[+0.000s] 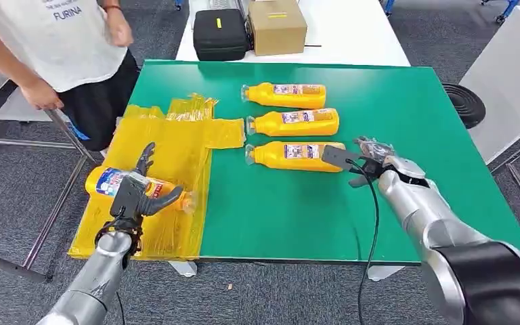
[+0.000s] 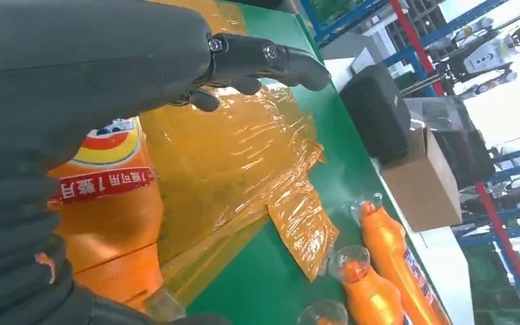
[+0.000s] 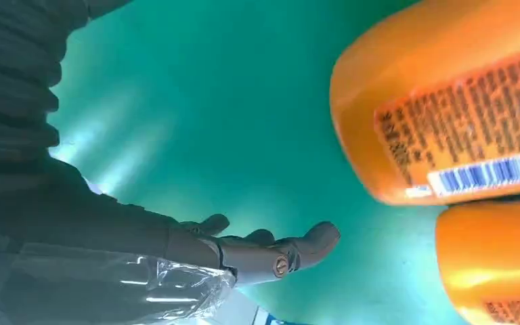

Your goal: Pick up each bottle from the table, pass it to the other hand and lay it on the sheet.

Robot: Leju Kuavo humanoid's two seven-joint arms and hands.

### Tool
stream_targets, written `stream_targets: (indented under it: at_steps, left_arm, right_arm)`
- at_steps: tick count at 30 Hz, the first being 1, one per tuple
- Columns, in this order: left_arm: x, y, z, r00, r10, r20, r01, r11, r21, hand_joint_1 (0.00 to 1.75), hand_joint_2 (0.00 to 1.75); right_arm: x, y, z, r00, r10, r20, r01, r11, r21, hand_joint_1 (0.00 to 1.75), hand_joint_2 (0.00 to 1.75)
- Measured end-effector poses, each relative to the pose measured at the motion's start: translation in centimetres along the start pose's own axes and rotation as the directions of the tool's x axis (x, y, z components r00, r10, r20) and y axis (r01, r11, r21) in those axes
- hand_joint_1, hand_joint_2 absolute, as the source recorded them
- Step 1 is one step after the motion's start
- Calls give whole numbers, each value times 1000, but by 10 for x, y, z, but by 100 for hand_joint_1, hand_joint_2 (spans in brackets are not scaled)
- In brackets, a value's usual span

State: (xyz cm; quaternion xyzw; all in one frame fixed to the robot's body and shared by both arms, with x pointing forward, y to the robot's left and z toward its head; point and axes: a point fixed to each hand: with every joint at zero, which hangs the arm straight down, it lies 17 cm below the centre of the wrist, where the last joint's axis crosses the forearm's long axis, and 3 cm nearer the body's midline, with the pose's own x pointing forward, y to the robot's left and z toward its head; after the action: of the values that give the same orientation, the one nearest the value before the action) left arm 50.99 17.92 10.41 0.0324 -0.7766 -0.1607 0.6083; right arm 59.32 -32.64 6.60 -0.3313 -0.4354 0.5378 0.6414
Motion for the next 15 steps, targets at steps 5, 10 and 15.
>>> stream_targets:
  at_steps: [5,10,15]
  left_arm:
    - [0,-3,-2,1000,4,-5,-4,1000,-3,0,175]
    - [-3,-4,-2,1000,13,-8,-13,1000,3,0,175]
    - [-4,-7,-2,1000,16,-11,-16,1000,-1,0,175]
  right_arm:
    - [6,6,0,1000,4,9,-5,1000,6,0,175]
    - [14,11,-1,1000,15,19,-15,1000,1,0,175]
    - [20,9,-1,999,20,27,-19,1000,-16,0,175]
